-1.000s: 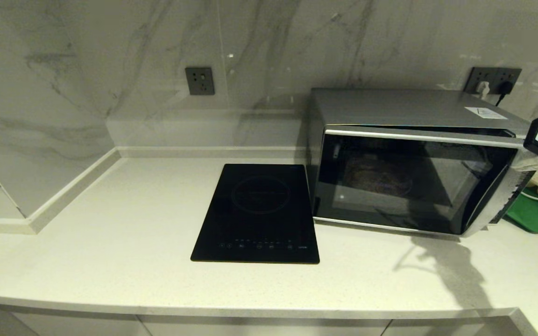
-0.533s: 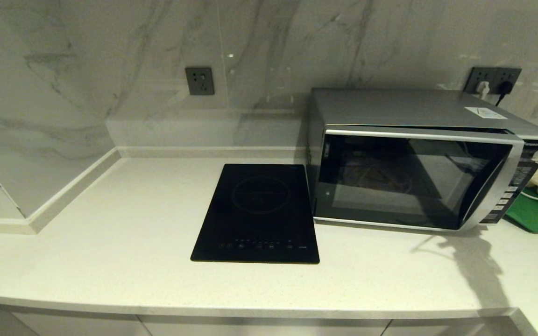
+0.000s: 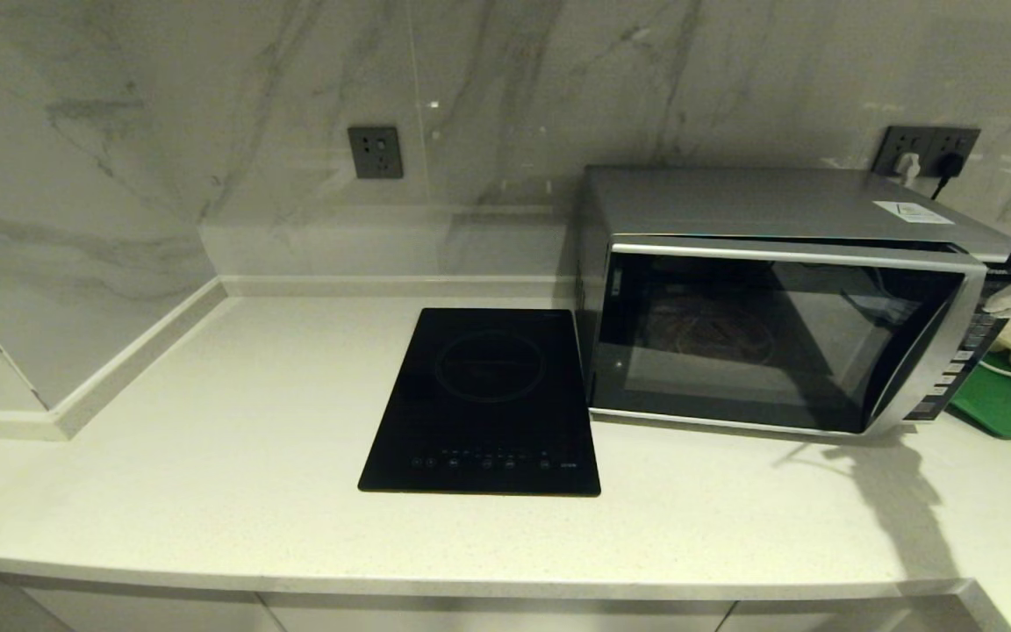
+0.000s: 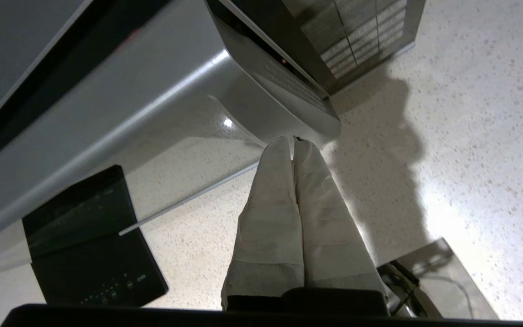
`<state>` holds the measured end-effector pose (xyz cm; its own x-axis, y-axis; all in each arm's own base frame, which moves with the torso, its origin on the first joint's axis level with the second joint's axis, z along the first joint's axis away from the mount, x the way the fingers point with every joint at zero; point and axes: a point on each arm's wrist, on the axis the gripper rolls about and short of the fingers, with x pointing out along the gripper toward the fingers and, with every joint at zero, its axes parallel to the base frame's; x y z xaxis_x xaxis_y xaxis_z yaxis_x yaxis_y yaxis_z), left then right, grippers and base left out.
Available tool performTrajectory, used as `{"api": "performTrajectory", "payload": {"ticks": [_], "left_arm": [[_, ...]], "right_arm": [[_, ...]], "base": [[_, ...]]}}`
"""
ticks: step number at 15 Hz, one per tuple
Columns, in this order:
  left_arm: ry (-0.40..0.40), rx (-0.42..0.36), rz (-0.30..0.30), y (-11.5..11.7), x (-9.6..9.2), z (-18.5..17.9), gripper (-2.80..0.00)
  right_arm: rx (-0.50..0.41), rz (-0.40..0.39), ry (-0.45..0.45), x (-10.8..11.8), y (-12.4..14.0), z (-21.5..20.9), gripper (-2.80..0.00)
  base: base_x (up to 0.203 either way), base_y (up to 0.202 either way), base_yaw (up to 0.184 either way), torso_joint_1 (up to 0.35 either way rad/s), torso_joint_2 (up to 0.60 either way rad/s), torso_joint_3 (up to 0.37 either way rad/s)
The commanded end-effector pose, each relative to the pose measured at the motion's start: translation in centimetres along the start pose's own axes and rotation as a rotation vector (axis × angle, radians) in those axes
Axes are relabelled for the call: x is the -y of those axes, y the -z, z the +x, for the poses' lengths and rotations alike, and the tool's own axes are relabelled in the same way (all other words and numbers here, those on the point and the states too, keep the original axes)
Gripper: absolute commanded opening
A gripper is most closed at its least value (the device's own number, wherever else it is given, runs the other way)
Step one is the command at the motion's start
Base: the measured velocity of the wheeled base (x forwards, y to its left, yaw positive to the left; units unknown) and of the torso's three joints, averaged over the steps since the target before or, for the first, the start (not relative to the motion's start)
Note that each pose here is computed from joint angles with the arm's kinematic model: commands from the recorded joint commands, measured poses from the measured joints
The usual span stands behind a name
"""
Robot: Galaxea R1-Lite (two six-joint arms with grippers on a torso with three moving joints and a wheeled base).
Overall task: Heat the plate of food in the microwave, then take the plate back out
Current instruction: Close the microwave oven
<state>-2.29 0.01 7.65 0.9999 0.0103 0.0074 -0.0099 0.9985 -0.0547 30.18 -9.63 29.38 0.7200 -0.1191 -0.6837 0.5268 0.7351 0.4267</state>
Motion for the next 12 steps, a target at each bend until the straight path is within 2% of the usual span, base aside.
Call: {"api": "performTrajectory", "payload": {"ticks": [1, 6, 12], "left_arm": [[0.0, 0.0, -0.001, 0.0, 0.0, 0.0, -2.8], [0.0, 0.0, -0.001, 0.0, 0.0, 0.0, -2.8], [0.0, 0.0, -0.001, 0.0, 0.0, 0.0, -2.8]], "right_arm": [[-0.004, 0.003, -0.001, -0.1, -0.3, 0.5, -2.8], [-0.007, 0.002, -0.045, -0.2, -0.5, 1.5, -2.8], [-0.015, 0.002, -0.046, -0.2, -0.7, 2.7, -2.8]], "base": [[0.0, 0.0, 0.0, 0.0, 0.0, 0.0], [0.0, 0.0, 0.0, 0.0, 0.0, 0.0], [0.0, 0.0, 0.0, 0.0, 0.0, 0.0]]}}
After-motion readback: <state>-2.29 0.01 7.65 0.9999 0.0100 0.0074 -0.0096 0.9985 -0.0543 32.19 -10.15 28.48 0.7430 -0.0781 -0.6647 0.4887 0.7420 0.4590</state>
